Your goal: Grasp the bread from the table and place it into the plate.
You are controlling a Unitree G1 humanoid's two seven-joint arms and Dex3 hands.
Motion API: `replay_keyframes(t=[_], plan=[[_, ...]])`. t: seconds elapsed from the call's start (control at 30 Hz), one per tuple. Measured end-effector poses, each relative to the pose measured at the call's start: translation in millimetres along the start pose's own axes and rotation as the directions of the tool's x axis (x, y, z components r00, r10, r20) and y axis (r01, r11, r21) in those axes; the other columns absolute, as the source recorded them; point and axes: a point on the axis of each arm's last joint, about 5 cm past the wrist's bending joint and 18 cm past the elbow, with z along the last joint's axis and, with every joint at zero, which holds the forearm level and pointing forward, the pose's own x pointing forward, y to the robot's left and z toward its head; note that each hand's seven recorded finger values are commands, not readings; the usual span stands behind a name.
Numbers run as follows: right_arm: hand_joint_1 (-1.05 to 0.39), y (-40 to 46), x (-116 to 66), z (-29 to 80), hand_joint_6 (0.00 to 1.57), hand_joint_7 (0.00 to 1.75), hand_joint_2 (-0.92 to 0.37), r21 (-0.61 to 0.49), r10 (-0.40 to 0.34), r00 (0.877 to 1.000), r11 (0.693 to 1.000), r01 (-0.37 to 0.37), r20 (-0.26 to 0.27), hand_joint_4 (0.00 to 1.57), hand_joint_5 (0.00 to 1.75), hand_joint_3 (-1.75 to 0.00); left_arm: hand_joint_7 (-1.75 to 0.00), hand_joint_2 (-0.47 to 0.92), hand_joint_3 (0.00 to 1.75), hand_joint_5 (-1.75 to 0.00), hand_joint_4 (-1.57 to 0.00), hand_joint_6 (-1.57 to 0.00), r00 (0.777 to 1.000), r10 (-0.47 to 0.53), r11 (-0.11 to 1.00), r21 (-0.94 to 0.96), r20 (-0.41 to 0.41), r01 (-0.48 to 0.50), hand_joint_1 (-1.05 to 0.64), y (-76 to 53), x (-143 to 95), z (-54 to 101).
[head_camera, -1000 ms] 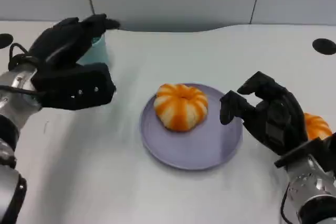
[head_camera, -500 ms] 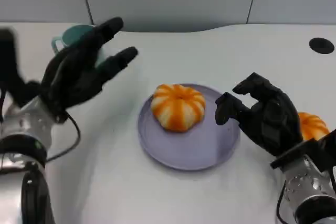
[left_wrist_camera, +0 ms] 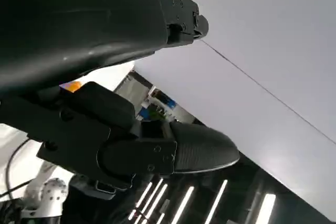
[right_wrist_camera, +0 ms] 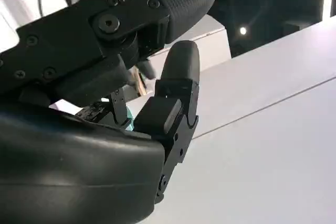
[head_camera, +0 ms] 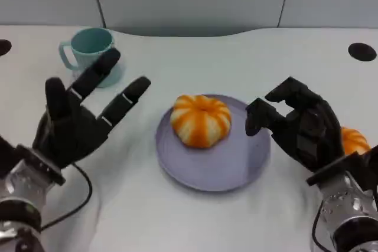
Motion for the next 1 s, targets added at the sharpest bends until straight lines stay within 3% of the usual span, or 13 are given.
replay_keyframes(t=[0.17,0.3,0.47,0.77,1.0], plan=[[-0.46,-2.3,-4.4,3.0,0.92,0.74,-0.84,-0.005,-0.003,1.0,1.0,0.003,-0.002,0.7,1.61,0.0,-0.17,0.92,0.52,-0.73,0.0,-0.11,0.998,0.056,0.996,-0.072,-0.01,-0.057,-1.05,4.7,-28.4,-20.6],[-0.47,-4.6,-9.4,3.3,0.93,0.7,-0.83,0.01,0.008,1.0,1.0,-0.008,-0.017,0.72,1.58,0.0,-0.19,0.92,0.5,-0.72,0.0,-0.1,0.997,0.074,0.988,-0.137,-0.031,-0.077,-1.05,4.8,-37.2,-35.3],[-0.45,-7.8,-19.6,4.4,0.92,0.66,-0.85,0.018,0.021,0.999,1.0,-0.021,-0.034,0.71,1.54,-0.01,-0.21,0.92,0.51,-0.72,0.0,-0.08,0.999,0.014,0.992,-0.128,-0.031,-0.018,-1.05,3.0,-32.9,-41.1],[-0.43,-8.3,-26.5,3.7,0.96,0.57,-0.85,0.039,0.024,0.998,0.999,-0.022,-0.062,0.75,1.4,0.0,-0.28,0.92,0.49,-0.8,0.0,-0.09,0.999,0.007,0.991,-0.133,-0.036,-0.012,-1.05,2.9,-32.9,-42.1],[-0.45,-8.1,-27.5,3.9,0.99,0.55,-0.85,0.037,0.026,0.997,0.999,-0.024,-0.066,0.74,1.5,0.0,-0.3,0.92,0.51,-0.74,0.0,-0.05,0.999,0.008,0.991,-0.133,-0.037,-0.013,-1.05,2.9,-33.9,-42.2]])
